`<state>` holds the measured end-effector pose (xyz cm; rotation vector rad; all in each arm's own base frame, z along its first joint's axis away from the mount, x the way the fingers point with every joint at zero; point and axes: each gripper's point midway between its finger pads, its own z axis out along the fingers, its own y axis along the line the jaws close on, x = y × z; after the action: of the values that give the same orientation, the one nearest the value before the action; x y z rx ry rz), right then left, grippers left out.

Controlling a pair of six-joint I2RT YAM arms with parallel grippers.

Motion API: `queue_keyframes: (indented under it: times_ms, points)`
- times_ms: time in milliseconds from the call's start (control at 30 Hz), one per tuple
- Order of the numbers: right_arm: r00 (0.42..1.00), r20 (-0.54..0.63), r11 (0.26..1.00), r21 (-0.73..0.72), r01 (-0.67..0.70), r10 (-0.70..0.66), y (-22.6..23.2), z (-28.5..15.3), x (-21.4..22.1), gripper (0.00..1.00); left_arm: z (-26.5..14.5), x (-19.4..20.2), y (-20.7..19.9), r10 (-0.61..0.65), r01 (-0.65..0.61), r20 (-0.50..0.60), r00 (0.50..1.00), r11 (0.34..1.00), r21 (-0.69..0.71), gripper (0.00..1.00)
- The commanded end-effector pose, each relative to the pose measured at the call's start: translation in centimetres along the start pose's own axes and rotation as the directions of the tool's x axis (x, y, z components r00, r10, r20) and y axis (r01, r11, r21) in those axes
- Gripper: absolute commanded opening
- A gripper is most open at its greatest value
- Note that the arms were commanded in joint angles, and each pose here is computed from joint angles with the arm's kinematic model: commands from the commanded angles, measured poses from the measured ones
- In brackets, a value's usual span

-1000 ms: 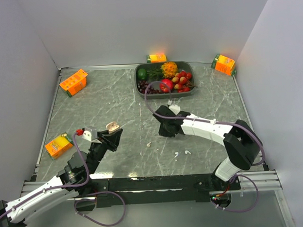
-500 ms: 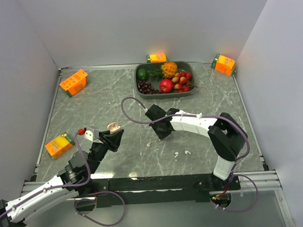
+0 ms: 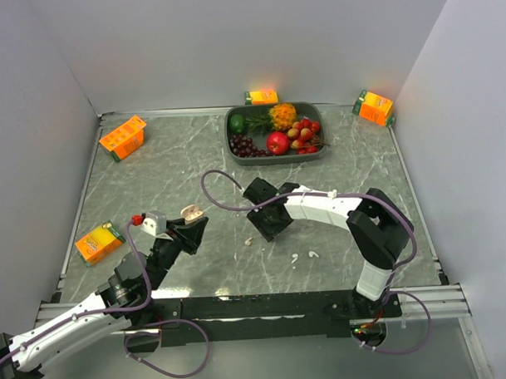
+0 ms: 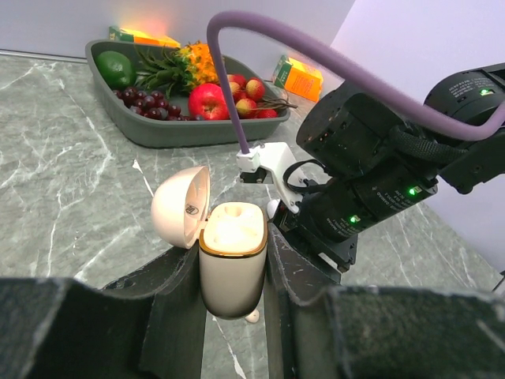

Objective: Insert the wireless bluetooth earbuds into the charging case
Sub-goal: Pick up the earbud from the center of the board.

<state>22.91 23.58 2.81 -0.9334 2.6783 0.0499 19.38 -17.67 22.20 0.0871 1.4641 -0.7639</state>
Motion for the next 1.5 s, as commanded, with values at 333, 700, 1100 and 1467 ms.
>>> queue_keyframes:
  times_ms: [333, 700, 1100, 1467]
  points:
    - [0.774, 0.198, 0.797, -0.073, -0.599, 0.601, -0.7, -5.8, -2.5, 0.65, 0.0, -1.6, -0.7, -0.022, 0.021, 0.052, 0.998, 0.999, 0.025, 0.01]
    - [0.203, 0.056, 0.209, -0.136, -0.968, 0.978, -0.1, -4.3, -0.1, 0.55, -0.2, -1.7, -0.3, -0.036, 0.035, 0.062, 0.997, 0.999, 0.007, 0.01]
    - [0.01, -0.031, 0.008, -0.081, -0.997, 0.999, -0.6, -1.8, -0.4, 0.53, -0.2, -1.7, -0.4, -0.04, 0.04, 0.069, 0.997, 0.999, 0.012, 0.01]
    - [-0.021, -0.07, -0.023, -0.032, -0.999, 0.997, -1.2, -0.4, 0.0, 0.53, -0.3, -1.6, -0.3, -0.047, 0.046, 0.068, 0.997, 0.999, 0.013, 0.01]
